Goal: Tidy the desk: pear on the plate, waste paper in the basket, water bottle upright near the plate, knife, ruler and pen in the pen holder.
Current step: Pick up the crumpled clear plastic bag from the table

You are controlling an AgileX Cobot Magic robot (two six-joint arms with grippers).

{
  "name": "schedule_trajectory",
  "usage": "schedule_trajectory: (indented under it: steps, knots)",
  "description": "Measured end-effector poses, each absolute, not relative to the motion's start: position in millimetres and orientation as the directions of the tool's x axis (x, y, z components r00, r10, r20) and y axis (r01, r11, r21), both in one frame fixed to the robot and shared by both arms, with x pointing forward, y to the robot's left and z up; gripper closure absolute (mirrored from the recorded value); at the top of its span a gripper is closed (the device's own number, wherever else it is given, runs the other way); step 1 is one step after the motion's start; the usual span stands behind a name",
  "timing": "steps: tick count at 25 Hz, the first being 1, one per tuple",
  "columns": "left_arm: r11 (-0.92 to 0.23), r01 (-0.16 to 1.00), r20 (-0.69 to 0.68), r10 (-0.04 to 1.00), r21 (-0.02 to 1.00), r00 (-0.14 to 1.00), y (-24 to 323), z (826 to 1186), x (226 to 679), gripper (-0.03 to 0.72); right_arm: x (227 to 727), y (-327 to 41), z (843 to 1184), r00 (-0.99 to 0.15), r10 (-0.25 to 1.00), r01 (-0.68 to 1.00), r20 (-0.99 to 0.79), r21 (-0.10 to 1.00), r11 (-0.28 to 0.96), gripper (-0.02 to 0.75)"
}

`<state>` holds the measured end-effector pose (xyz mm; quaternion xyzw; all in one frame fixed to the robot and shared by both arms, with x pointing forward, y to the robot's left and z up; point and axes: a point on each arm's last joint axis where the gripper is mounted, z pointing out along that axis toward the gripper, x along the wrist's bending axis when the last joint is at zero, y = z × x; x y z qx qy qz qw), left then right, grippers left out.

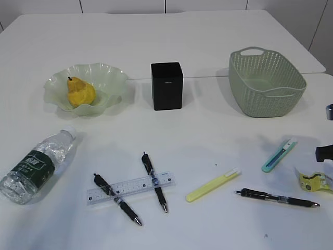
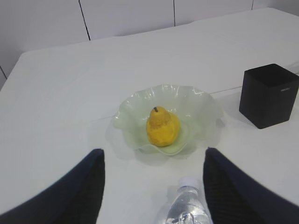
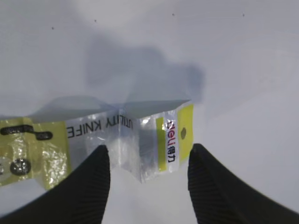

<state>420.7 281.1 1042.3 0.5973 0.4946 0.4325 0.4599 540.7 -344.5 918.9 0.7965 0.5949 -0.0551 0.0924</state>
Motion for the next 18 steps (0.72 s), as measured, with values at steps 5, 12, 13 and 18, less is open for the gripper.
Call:
schedule_trajectory:
  steps: [5,12,13,18]
  knots:
    - [-0.09,0.191,0.064,0.988,0.977,0.138,281.0,1042.4,420.7,0.222,542.0,-344.9,914.8,0.28,0.938,0.96,-0.203,0.074,-0.27,0.309]
    - [-0.092,0.191,0.066,0.988,0.977,0.139,281.0,1042.4,420.7,0.222,543.5,-345.6,914.5,0.27,0.941,0.962,-0.206,0.088,-0.257,0.309]
    - [-0.092,0.19,0.066,0.988,0.977,0.139,281.0,1042.5,420.7,0.222,543.7,-345.6,914.5,0.27,0.941,0.962,-0.206,0.09,-0.256,0.309]
    - [-0.092,0.189,0.066,0.988,0.978,0.139,281.0,1042.6,420.8,0.222,543.7,-345.9,914.6,0.267,0.941,0.963,-0.209,0.09,-0.253,0.309]
